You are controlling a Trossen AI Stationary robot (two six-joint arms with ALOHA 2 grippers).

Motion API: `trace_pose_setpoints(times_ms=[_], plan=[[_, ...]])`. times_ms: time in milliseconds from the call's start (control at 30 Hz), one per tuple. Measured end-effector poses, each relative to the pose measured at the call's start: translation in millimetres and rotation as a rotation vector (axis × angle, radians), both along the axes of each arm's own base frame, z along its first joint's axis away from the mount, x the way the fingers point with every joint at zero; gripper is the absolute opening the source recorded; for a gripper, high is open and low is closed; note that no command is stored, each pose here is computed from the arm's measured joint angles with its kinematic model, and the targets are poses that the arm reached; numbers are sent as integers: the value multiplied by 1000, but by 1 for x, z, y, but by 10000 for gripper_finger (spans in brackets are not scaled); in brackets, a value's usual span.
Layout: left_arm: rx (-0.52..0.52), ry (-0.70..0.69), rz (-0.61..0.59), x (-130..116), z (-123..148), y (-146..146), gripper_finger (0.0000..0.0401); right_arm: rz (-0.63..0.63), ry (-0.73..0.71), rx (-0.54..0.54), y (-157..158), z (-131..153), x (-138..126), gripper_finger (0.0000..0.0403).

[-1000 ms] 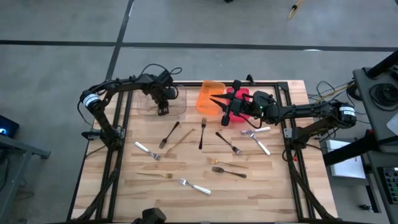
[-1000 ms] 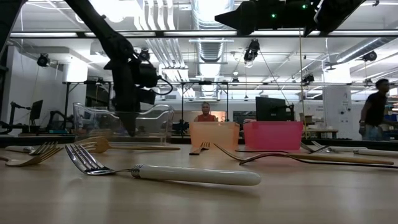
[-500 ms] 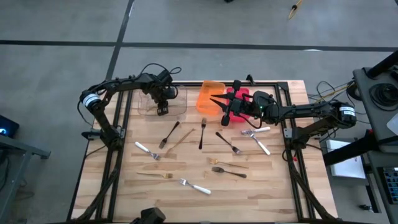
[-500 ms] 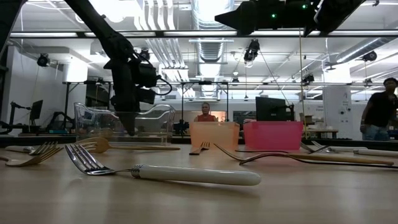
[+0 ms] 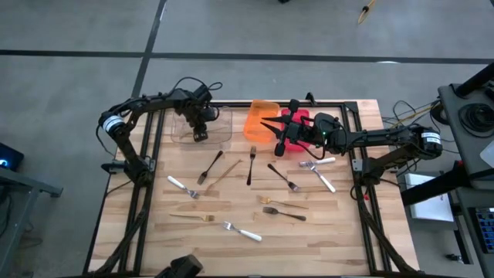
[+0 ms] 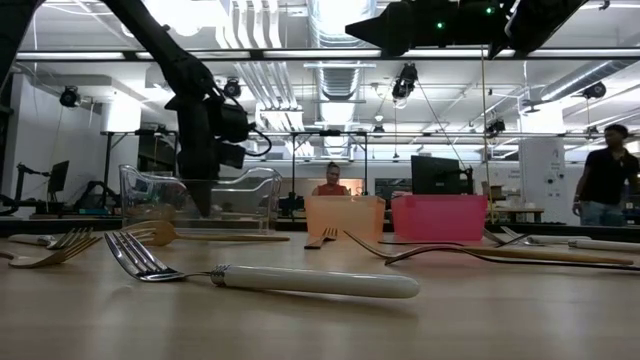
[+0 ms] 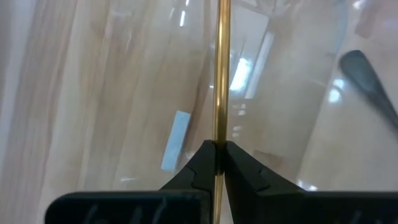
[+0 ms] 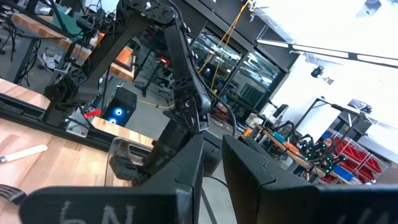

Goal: Sort silverware by color (type)
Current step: Put the gold fork into the transparent bin

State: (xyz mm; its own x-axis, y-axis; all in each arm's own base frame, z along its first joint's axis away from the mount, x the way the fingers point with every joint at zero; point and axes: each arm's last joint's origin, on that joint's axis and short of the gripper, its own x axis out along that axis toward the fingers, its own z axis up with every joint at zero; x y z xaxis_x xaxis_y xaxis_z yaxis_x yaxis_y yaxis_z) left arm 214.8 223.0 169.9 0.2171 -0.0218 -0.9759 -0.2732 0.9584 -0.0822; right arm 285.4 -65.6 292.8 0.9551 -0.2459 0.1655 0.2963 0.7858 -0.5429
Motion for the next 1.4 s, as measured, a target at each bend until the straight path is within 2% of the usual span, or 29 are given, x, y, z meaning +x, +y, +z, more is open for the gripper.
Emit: trace_pose_setpoints(times_ms=[133,333,433,567,667,900,1100,1400], plan=[[-19,12,2,1,13,2,4,0,0,0,0,0,0,52],[-99,-18,42,-5,33,11,4,1,-1,2,0,0,0,52],[-102,-27,63,-9,40,18,4,1,-1,3,0,0,0,52],[-167,-138,52,-16,46,26,4,1,-1,3,0,0,0,52],[-217,-180,69,-21,45,29,4,1,-1,3,0,0,0,52],[-300,-119,154,-20,27,33,4,0,0,2,0,0,0,52],[-291,-33,194,-19,14,37,6,0,0,1,0,0,0,52],[-292,-34,205,-19,13,38,31,0,3,1,0,0,0,52]])
